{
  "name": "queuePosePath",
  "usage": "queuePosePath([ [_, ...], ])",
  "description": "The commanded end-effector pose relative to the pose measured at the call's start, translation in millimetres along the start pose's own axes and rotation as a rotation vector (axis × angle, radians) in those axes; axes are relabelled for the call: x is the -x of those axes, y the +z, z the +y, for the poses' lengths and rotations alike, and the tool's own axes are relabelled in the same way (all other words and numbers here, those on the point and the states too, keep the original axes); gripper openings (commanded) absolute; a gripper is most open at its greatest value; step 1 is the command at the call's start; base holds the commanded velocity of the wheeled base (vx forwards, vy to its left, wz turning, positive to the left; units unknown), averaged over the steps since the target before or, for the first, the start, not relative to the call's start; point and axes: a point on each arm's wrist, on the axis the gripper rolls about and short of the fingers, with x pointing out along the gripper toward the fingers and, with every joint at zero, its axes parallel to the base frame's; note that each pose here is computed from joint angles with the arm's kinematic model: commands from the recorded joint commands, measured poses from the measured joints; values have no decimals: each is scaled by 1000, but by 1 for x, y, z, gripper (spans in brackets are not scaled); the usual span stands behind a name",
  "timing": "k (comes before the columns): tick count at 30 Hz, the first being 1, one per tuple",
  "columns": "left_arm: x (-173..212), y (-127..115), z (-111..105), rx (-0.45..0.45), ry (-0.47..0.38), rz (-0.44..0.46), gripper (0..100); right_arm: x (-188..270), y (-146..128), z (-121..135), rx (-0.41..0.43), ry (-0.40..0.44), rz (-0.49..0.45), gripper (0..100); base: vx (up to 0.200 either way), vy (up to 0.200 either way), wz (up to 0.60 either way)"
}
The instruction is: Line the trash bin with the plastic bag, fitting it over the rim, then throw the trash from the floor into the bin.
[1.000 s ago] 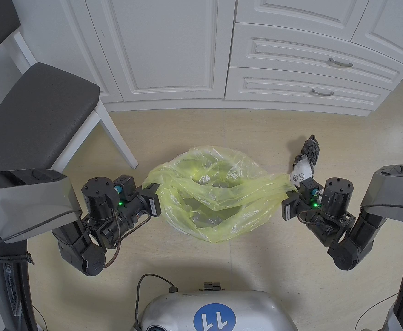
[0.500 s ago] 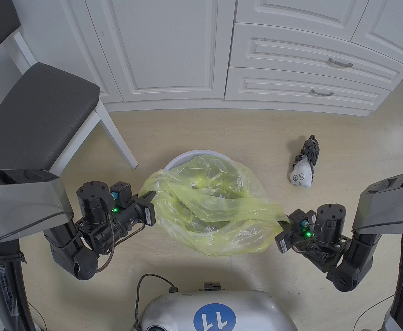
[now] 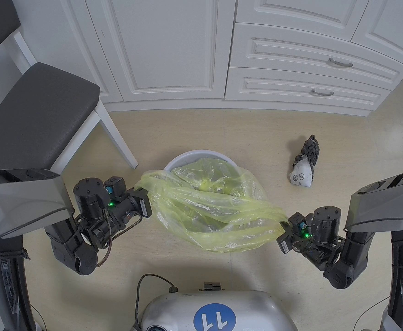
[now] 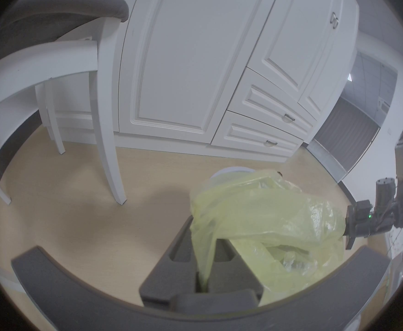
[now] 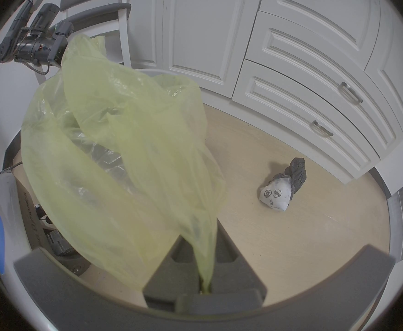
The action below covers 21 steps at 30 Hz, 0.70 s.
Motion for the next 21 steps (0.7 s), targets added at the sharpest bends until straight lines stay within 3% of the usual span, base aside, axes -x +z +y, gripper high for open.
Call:
queuePosePath([
  [1, -1, 3, -3, 29, -10, -14, 0, 0, 4, 0, -5, -3, -27, 0, 0, 0, 0],
  [2, -1, 4, -4, 35, -12, -17, 0, 1, 6, -1, -6, -5, -31, 0, 0, 0, 0],
  [3, 0, 10, -8, 57, -26, -33, 0, 6, 9, -3, -7, 2, -40, 100, 0, 0, 0],
  [11, 4, 32, -23, 134, -64, -97, 0, 30, 24, -24, -78, 104, -131, 100, 0, 0, 0],
  [14, 5, 34, -25, 134, -64, -103, 0, 31, 13, -49, -131, 248, -177, 100, 0, 0, 0],
  [21, 4, 35, -24, 134, -63, -106, 0, 34, 3, -69, -321, 514, -226, 100, 0, 0, 0],
])
